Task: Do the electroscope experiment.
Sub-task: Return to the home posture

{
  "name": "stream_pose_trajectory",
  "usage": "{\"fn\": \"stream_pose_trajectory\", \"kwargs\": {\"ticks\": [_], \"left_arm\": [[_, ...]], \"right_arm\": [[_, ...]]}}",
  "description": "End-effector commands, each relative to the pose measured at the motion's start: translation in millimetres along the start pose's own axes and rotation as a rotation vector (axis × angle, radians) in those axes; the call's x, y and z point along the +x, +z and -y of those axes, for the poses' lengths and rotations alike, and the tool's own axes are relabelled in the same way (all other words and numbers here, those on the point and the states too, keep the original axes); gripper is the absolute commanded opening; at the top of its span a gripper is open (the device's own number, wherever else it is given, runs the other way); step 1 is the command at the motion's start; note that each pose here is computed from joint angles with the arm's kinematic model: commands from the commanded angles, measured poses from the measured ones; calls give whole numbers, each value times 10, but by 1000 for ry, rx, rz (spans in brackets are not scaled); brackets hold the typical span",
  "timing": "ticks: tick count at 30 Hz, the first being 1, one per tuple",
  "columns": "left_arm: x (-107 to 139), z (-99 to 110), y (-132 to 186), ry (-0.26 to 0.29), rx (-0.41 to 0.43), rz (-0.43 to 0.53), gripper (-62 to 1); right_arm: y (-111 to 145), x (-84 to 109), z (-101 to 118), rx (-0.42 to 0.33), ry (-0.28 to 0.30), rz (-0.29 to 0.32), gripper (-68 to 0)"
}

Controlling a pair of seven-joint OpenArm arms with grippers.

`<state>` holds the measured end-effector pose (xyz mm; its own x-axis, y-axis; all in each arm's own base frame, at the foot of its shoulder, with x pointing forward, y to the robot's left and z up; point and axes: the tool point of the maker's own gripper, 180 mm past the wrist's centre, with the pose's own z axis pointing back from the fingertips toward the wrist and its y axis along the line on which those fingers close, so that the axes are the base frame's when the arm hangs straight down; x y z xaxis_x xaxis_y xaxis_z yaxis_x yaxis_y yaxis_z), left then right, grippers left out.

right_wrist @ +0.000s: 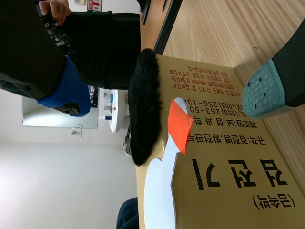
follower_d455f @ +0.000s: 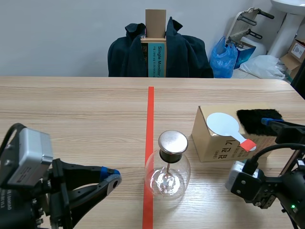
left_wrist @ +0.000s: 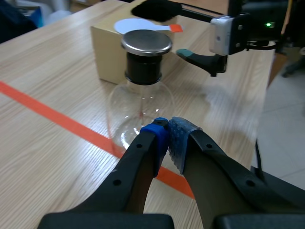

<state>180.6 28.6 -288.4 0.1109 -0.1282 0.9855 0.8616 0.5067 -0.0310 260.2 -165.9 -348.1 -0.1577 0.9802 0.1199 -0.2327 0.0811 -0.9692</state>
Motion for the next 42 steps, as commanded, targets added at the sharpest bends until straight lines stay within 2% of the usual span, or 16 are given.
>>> {"fn": "stream_pose_trajectory", "kwargs": {"ticks": [1, 3, 4, 6, 8, 9, 11, 14, 17, 20, 25, 27, 30, 37, 40, 42], "left_arm": [[68, -40, 14, -2, 36, 25, -587], [103, -81, 54, -11, 73, 30, -518], [118, -93, 69, -14, 83, 32, -443], [123, -112, 97, -15, 96, 32, -228], [147, -136, 115, -19, 109, 46, -13], [154, -143, 117, -22, 112, 49, 14], [155, -165, 120, -28, 124, 49, 14], [157, -171, 121, -29, 125, 49, 14], [152, -171, 121, -29, 125, 47, 14], [154, -172, 121, -29, 125, 47, 14], [153, -171, 121, -29, 125, 47, 14], [153, -171, 121, -29, 125, 47, 14], [153, -171, 121, -29, 125, 47, 14], [144, -170, 121, -29, 125, 42, 14], [144, -170, 121, -29, 125, 42, 14], [146, -171, 120, -29, 125, 43, 14]], "right_arm": [[90, -34, -33, 19, 25, 10, 4], [217, -129, -150, 63, 24, -22, 4], [304, -179, -218, 90, 29, -34, 4], [498, -280, -341, 149, 50, -40, 4], [707, -314, -456, 210, 64, -5, 4], [812, -313, -500, 237, 59, 22, 4], [1004, -298, -525, 272, 13, 88, 4], [1188, -266, -387, 283, -151, 197, 4], [1213, -231, -70, 233, -350, 282, 4], [1145, -169, 294, 165, -518, 357, 4], [1004, 67, 798, 126, -725, 497, 4], [970, 202, 945, 139, -764, 555, 4], [908, 421, 1083, 181, -761, 608, 4], [600, 693, 1317, 239, -690, 565, 4], [506, 711, 1475, 211, -727, 537, 4], [487, 709, 1506, 208, -757, 521, 4]]}}
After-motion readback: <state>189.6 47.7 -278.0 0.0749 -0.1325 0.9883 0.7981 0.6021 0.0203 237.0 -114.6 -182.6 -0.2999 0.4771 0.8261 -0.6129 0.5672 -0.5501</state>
